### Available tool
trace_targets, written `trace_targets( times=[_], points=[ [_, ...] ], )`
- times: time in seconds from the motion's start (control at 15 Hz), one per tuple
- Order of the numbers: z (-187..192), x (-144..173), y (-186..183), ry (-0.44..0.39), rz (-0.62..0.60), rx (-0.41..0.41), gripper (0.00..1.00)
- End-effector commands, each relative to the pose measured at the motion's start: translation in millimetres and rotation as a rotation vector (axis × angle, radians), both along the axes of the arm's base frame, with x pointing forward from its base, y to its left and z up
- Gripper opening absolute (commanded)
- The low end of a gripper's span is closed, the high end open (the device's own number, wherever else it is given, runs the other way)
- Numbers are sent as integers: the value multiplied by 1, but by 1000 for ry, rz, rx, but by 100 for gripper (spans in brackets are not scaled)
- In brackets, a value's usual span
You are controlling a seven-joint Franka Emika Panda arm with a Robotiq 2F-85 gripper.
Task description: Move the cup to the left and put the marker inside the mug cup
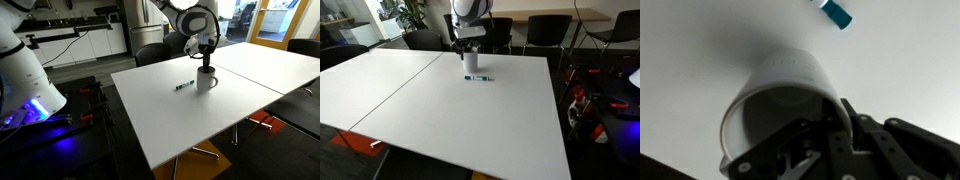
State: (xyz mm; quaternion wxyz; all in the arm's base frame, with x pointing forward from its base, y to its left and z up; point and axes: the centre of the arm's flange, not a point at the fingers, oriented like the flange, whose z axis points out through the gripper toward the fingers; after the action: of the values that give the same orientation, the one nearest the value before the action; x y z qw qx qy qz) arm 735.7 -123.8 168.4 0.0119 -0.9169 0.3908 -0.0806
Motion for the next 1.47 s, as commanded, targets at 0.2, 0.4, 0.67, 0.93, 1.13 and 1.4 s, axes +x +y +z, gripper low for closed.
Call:
trace_targets(
  times=[0.2,0.4,0.67,0.93,1.13,1.4],
  points=[
    [1,30,15,6,134,5,3],
    [3,30,18,37,131,-6,3],
    [8,20,22,66,121,-36,37],
    [32,3,34,14,136,-94,64],
    [52,-3,44,-2,149,-130,86],
    [74,-21,58,14,172,-172,100]
  ],
)
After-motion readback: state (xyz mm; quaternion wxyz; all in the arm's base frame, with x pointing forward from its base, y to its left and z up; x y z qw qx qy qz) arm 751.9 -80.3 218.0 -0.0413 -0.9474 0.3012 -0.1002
